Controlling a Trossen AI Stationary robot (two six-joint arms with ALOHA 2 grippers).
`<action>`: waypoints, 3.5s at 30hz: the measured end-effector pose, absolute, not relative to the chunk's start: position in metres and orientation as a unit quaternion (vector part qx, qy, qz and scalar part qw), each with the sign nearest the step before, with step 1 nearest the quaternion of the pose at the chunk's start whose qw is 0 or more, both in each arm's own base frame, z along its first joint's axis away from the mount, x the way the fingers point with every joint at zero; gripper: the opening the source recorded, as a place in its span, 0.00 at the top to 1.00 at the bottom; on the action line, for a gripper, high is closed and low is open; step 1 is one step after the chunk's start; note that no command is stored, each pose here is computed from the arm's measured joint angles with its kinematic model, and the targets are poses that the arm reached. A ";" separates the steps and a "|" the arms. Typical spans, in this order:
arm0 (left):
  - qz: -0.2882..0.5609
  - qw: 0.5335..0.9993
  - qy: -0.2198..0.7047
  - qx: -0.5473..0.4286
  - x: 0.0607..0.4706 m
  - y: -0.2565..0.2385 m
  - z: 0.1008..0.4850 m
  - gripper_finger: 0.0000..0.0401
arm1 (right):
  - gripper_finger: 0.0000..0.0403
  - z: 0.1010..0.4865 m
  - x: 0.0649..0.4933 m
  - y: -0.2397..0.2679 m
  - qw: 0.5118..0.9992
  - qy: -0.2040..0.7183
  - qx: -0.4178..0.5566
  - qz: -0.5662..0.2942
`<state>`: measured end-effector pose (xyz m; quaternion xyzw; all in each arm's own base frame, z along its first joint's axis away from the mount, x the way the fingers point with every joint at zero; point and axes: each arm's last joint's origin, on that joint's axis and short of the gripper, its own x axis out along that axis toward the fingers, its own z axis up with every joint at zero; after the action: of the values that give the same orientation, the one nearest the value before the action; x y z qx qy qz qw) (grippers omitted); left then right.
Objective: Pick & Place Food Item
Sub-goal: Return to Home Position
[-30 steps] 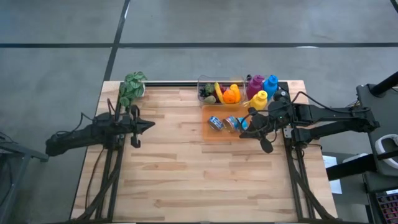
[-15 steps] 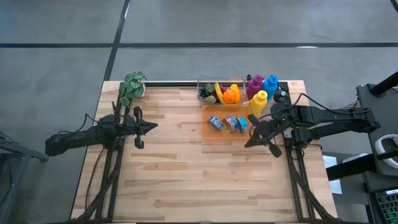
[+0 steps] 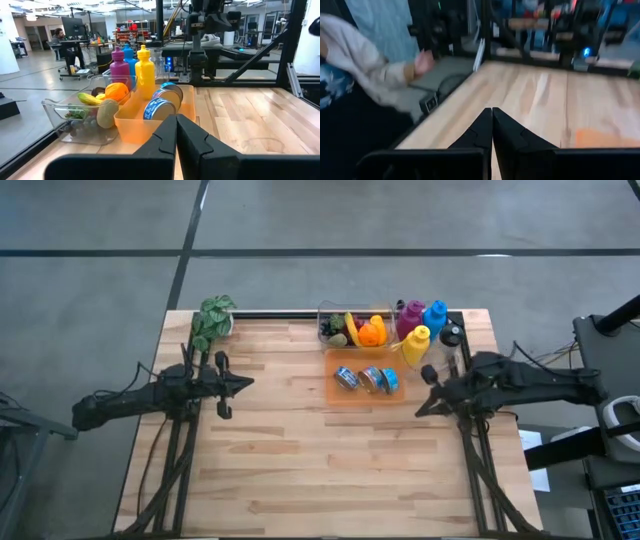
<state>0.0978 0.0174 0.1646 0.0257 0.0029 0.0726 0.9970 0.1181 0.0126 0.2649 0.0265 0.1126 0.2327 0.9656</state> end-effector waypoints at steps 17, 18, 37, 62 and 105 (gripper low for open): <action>0.074 0.997 0.003 0.025 0.098 0.018 0.165 0.96 | 0.98 0.264 0.051 0.015 0.963 -0.012 0.032 0.267; 0.074 0.997 0.004 0.025 0.098 0.018 0.164 0.96 | 0.98 0.266 0.052 0.015 0.963 -0.013 0.032 0.269; 0.074 0.997 0.009 0.024 0.099 0.018 0.163 0.96 | 0.98 0.245 0.068 0.015 0.957 -0.110 -0.002 0.270; 0.074 0.997 0.010 0.024 0.099 0.018 0.163 0.96 | 0.98 0.188 0.089 0.016 0.950 -0.099 0.008 0.297; 0.073 0.997 0.010 0.024 0.099 0.018 0.163 0.96 | 0.98 0.178 0.091 0.016 0.953 -0.050 0.026 0.296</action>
<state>0.0986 0.0177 0.1632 0.0243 0.0097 0.0734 0.9970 0.0915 0.0158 0.1782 0.0263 -0.0503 0.2962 0.9534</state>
